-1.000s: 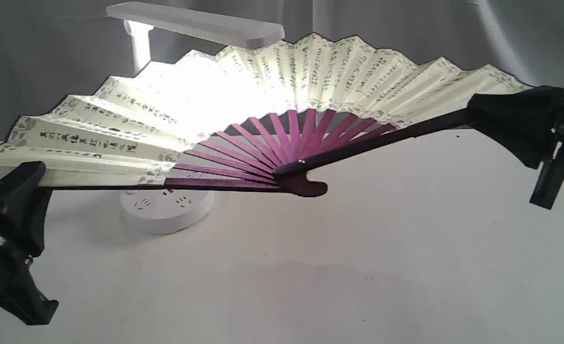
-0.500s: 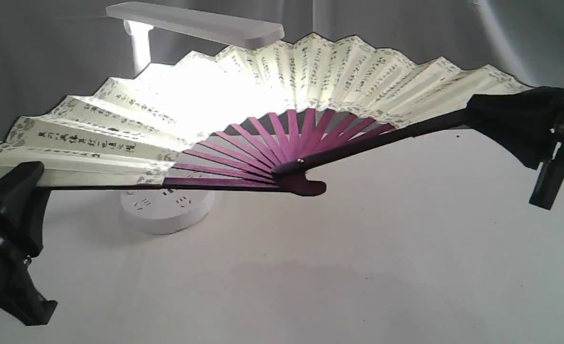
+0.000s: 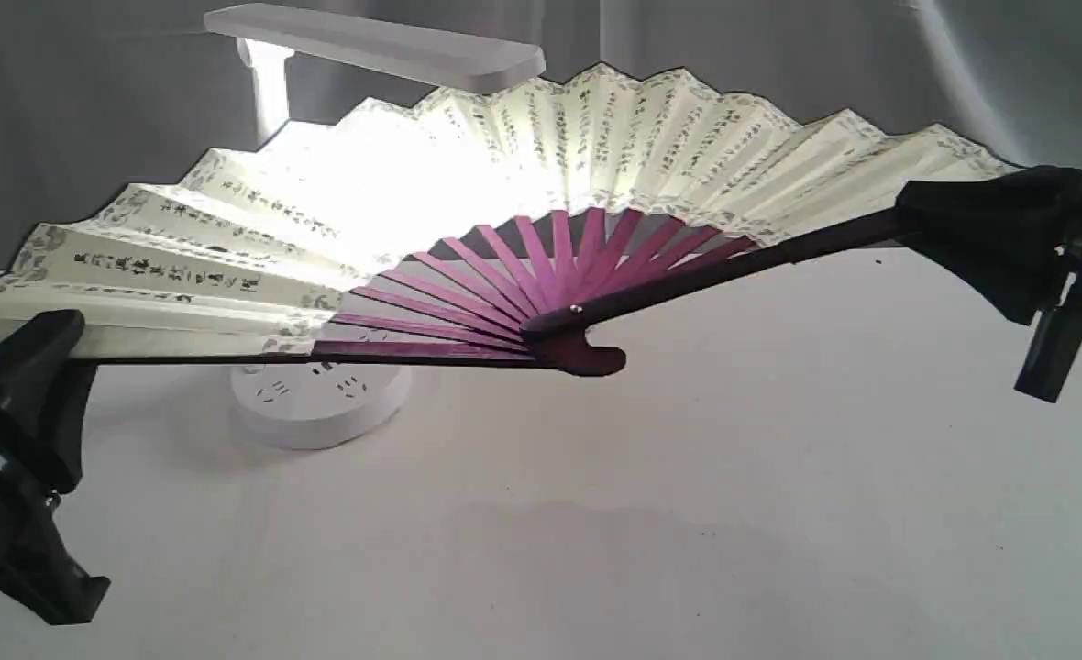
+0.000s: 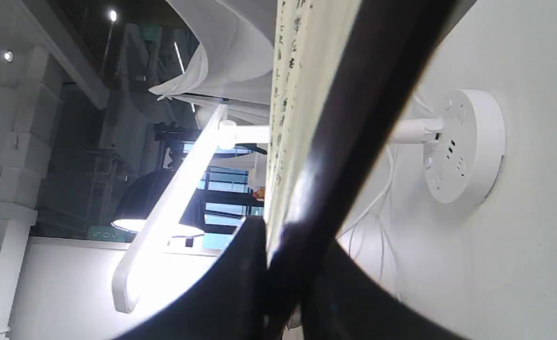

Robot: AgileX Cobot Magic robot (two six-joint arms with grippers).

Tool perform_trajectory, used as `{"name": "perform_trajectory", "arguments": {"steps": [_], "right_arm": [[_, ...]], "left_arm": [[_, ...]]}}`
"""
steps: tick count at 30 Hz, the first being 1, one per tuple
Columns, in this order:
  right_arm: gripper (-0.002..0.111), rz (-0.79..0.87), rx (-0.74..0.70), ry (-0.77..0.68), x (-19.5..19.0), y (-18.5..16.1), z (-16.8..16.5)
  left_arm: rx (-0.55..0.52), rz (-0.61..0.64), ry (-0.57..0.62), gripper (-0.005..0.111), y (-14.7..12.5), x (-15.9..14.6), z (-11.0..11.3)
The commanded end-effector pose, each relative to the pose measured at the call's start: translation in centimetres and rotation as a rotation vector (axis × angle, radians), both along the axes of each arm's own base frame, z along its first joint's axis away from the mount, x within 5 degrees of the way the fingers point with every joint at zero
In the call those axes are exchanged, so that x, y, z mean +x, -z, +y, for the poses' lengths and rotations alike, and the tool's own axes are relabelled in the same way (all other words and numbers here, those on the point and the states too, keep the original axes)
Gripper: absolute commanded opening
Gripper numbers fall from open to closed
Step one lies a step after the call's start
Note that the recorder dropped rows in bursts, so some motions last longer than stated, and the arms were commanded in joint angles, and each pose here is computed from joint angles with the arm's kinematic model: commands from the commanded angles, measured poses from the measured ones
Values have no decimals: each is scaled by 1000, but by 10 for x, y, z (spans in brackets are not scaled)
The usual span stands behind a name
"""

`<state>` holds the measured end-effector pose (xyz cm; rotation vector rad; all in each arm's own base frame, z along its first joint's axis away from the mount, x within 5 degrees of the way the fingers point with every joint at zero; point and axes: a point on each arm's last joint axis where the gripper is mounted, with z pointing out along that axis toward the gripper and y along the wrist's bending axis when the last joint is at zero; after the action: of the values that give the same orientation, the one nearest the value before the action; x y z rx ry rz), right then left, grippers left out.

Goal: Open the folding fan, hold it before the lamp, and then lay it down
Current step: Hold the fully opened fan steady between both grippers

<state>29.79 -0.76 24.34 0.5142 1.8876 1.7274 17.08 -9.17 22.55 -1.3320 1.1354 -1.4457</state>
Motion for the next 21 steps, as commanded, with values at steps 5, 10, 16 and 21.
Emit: {"name": "perform_trajectory", "arguments": {"steps": [5,10,16,21], "right_arm": [[0,-17,-107,46,3,4,-6],[0,-18,-106,44,3,4,-6],[0,-20,-106,42,3,4,-6],[0,-21,-104,41,3,4,-6]], "left_arm": [[-125,-77,-145,0,-10,-1,16],[-125,-77,-145,0,-10,-1,16],[-125,-77,-145,0,-10,-1,16],[-125,-77,-145,0,-10,-1,16]]}}
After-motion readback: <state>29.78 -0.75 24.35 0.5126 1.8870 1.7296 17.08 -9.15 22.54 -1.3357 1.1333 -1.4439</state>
